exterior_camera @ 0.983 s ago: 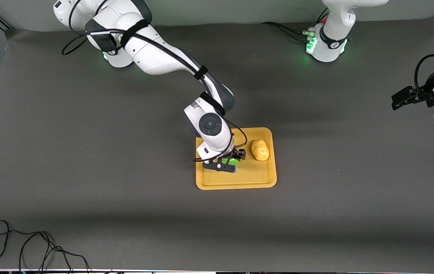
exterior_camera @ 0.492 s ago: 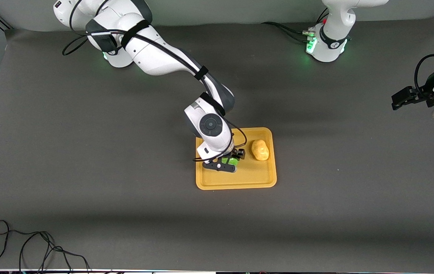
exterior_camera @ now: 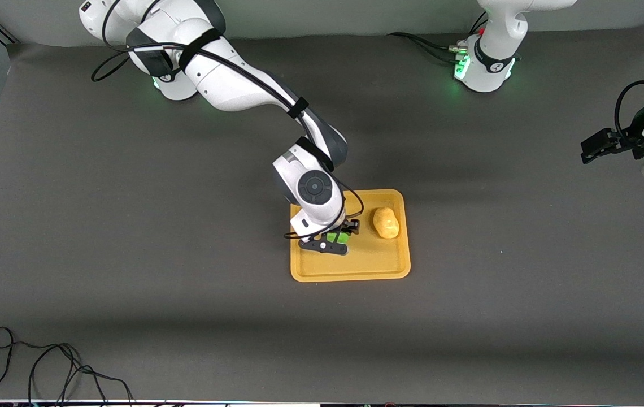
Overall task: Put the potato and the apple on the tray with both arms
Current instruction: 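Lower the apple onto the tray beside the potato and open the right gripper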
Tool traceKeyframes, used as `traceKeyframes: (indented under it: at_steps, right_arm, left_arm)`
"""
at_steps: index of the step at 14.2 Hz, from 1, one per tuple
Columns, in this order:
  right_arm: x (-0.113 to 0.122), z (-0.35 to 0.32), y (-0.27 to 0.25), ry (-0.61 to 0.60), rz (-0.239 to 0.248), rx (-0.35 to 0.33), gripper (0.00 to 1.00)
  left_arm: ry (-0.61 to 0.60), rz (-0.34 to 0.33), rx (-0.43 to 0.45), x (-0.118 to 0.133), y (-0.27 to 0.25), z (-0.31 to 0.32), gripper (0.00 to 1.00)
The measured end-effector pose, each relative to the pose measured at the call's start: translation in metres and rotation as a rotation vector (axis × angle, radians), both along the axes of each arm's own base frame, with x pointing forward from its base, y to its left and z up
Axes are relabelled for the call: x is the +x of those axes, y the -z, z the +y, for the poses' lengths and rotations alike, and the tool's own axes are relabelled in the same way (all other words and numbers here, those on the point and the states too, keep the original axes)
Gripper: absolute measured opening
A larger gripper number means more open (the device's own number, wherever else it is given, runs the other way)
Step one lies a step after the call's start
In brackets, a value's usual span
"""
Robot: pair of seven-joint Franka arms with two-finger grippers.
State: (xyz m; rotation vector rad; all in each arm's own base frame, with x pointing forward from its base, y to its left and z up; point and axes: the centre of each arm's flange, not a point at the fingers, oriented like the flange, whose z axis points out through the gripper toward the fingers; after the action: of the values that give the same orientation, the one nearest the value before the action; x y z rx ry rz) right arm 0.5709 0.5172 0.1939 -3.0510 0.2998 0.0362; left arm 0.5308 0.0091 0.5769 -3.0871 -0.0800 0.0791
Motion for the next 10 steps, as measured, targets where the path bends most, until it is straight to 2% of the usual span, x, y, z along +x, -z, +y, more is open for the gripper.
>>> traceKeyframes:
  at_steps: [8,10]
  right_arm:
    - [0.0000,-0.0004,0.0006,-0.001,-0.002,-0.005,0.80]
    - [0.0000,-0.0004,0.0006,0.000,-0.002,-0.005,0.84]
  left_arm:
    - [0.000,0.000,0.000,0.0000,0.0000,0.0000,1.00]
    - [0.000,0.000,0.000,0.0000,0.0000,0.0000,1.00]
